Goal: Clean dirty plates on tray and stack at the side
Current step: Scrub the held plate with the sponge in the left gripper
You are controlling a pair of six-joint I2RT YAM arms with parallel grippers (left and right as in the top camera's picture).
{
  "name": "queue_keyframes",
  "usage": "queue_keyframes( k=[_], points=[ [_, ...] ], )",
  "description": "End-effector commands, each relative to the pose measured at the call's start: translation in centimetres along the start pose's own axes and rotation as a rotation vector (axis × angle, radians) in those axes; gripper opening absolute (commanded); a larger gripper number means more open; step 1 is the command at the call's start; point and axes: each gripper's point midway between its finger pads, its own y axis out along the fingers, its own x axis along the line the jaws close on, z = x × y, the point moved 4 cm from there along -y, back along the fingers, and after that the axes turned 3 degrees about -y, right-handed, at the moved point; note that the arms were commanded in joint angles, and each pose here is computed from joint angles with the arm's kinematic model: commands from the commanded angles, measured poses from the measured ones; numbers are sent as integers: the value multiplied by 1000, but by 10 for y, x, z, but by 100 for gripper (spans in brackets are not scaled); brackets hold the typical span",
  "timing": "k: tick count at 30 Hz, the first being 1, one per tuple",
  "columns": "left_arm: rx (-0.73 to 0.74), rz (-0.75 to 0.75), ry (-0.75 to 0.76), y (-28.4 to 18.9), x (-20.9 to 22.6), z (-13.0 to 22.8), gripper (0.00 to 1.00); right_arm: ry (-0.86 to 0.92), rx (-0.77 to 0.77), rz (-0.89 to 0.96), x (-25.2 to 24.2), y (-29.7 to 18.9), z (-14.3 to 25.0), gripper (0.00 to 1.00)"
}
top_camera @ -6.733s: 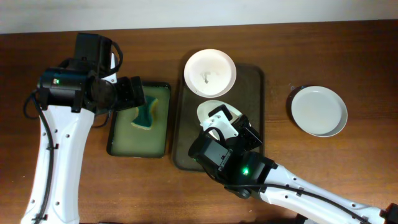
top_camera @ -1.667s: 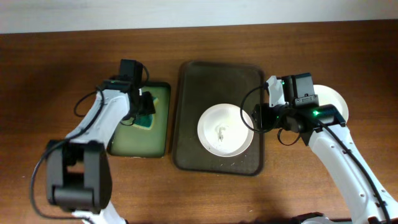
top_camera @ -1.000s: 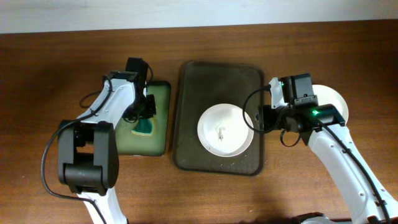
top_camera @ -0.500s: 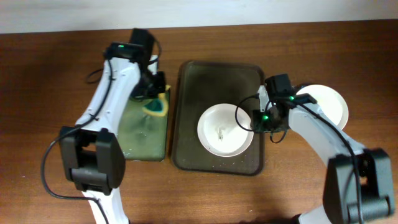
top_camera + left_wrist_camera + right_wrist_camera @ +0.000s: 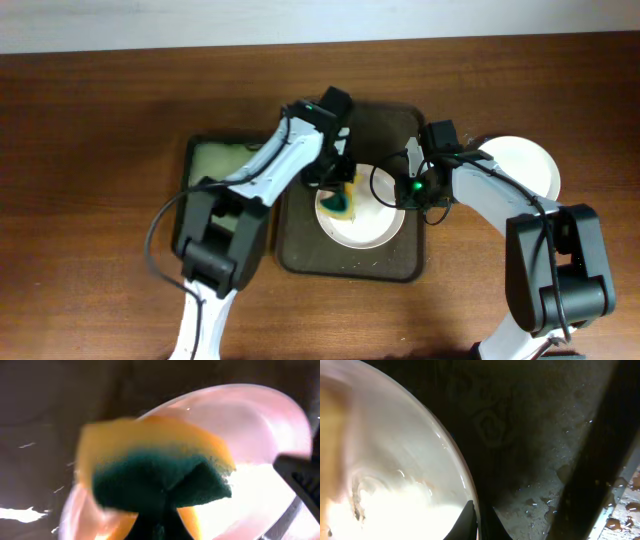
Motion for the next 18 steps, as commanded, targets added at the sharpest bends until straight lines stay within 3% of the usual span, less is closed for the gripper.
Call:
queue_keyframes(
  k=[1, 10, 12, 16, 18],
  points=[
    [120, 165, -5, 39, -35, 14, 0, 28, 32, 19, -6, 10, 5, 4],
    [98, 117, 155, 71, -74, 37, 0, 49, 36, 16, -5, 10, 6, 4],
    [64, 19, 146, 72, -60, 32, 0, 49, 36, 16, -5, 10, 6, 4],
    [-22, -393, 59, 53, 11, 18, 0, 54, 40, 17, -5, 10, 7, 4],
    [-38, -500, 9, 38, 35, 13, 0, 57, 40, 17, -5, 10, 7, 4]
  ],
)
